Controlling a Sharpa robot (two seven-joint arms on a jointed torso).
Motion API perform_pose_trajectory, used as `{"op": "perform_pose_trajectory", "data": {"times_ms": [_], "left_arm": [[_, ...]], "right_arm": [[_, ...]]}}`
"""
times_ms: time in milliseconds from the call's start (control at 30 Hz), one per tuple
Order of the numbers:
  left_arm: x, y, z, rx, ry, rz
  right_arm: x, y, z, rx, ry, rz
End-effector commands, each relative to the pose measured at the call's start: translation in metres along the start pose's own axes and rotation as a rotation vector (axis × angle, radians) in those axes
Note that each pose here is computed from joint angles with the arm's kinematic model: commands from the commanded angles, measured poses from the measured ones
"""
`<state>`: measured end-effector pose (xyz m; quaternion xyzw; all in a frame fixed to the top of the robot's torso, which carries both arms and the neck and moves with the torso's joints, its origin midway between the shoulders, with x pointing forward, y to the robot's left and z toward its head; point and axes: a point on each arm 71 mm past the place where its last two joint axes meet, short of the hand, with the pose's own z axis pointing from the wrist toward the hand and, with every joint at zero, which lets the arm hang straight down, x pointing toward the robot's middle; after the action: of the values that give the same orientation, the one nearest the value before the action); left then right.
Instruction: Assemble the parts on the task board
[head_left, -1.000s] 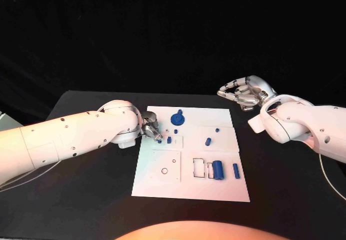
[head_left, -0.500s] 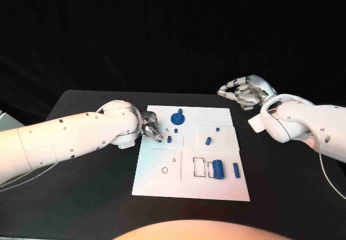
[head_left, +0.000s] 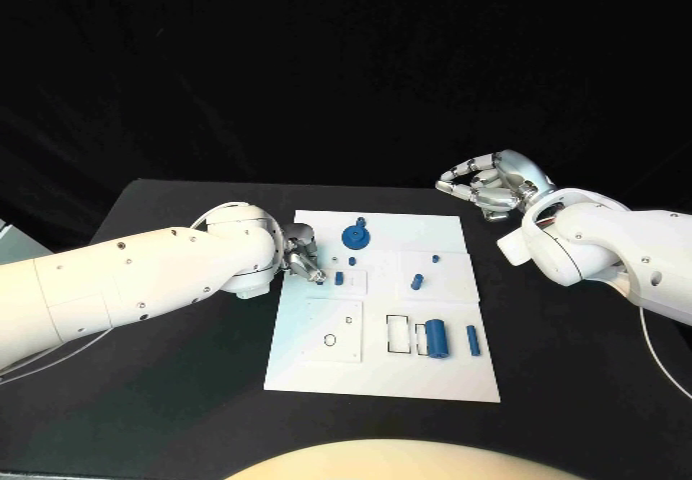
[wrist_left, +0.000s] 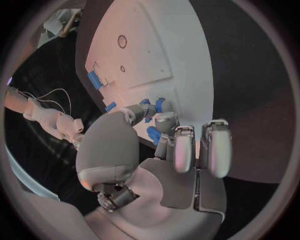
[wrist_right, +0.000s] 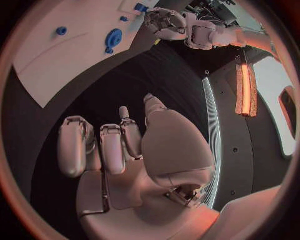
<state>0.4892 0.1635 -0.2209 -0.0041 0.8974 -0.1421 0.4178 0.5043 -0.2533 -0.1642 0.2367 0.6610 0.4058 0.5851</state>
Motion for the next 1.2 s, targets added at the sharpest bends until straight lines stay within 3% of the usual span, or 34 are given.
{"op": "perform_pose_trajectory", "data": {"times_ms": [33,1200], "left_arm": [[0.0072,-0.0006,0.0015,-0.001,0.026,-0.010],[0.0071,0.0043,0.0068,-0.021,0.066,-0.094]], "right_arm": [[0.0018,0.0014,-0.0003,-0.016,0.016,-0.004],[0.0010,0.0015,-0.0016,-0.015,0.010,-0.005]]}}
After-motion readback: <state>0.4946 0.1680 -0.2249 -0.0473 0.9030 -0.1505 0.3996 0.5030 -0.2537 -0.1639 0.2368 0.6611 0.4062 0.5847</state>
